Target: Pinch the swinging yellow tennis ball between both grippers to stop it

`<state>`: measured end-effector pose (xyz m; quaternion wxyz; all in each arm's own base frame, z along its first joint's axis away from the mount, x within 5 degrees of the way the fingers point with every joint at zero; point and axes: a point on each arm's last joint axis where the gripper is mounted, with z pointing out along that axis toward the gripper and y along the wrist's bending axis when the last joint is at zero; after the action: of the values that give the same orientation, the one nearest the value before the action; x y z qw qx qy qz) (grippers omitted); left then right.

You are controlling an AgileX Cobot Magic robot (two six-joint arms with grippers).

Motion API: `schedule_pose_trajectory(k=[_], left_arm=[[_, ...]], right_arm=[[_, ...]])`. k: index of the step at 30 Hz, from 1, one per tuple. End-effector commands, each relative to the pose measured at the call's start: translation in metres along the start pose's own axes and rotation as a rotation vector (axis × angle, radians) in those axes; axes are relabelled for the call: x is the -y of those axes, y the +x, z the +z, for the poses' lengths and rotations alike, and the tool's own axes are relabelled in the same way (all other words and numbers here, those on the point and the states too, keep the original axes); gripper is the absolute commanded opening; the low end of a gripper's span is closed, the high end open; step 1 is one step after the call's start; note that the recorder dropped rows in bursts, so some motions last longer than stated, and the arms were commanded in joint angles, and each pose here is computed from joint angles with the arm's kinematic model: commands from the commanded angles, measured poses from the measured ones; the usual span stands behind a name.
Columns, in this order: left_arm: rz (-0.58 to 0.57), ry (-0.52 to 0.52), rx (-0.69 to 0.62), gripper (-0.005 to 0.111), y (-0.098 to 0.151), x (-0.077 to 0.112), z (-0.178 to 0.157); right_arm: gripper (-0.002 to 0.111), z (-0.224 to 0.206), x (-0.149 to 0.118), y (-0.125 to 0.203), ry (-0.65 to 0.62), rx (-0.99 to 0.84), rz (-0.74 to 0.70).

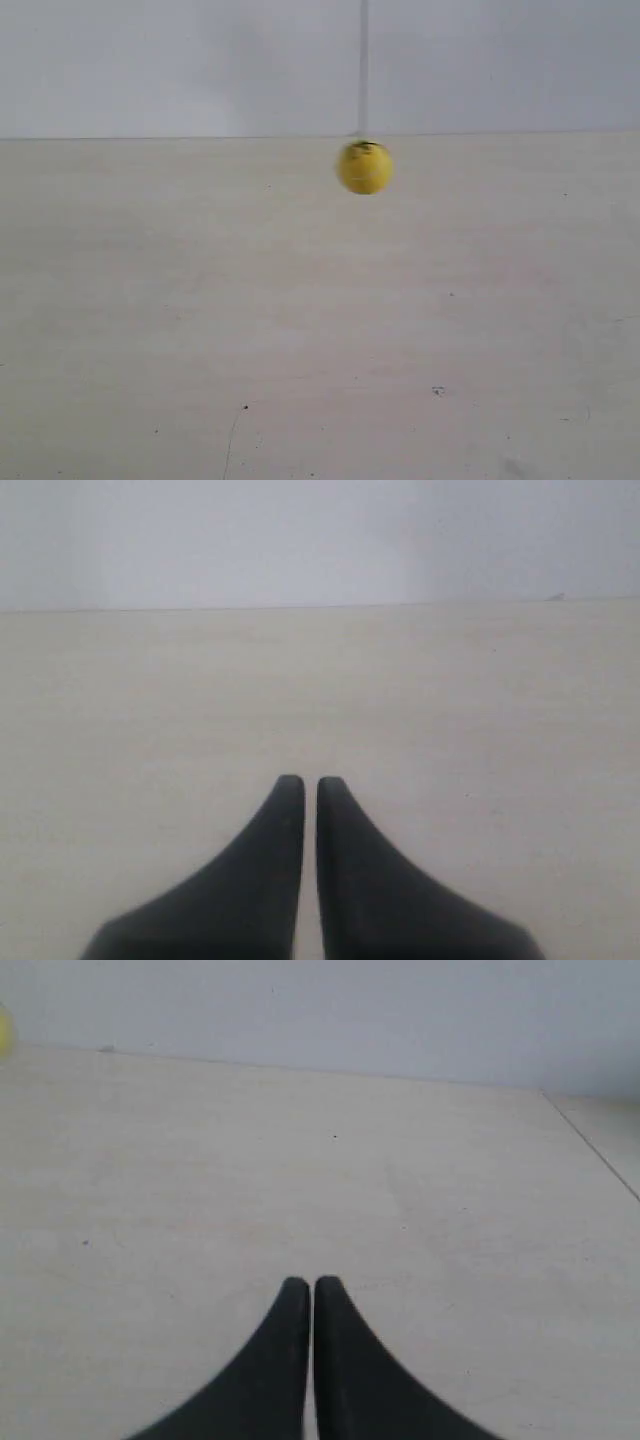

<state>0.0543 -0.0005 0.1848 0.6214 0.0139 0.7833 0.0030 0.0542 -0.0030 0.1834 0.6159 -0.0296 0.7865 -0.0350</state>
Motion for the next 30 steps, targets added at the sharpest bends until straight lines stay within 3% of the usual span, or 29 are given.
schedule_pose_trajectory(k=[1, 7, 14, 23, 26, 30], left_arm=[[0.036, -0.003, 0.051, 0.005, -0.004, 0.000, 0.000], [0.035, -0.001, 0.217, 0.005, -0.019, 0.000, -0.002], [0.047, -0.003, 0.495, 0.005, -0.043, 0.001, -0.011], [-0.046, 0.034, 0.705, 0.005, -0.059, 0.001, -0.022], [-0.048, 0.067, 0.718, 0.005, -0.060, 0.004, -0.023], [-0.087, 0.128, 0.708, 0.005, -0.085, 0.007, -0.024]], right_arm=[[0.000, -0.001, 0.000, -0.005, 0.004, 0.055, -0.030], [0.000, -0.002, -0.001, -0.014, -0.010, 0.154, 0.032], [0.000, -0.006, -0.002, -0.031, -0.084, 0.340, 0.363], [0.000, -0.010, -0.002, -0.041, -0.114, 0.460, 0.400], [0.000, -0.012, -0.002, -0.044, -0.120, 0.499, 0.381], [0.000, -0.014, -0.002, -0.052, -0.127, 0.531, 0.375]])
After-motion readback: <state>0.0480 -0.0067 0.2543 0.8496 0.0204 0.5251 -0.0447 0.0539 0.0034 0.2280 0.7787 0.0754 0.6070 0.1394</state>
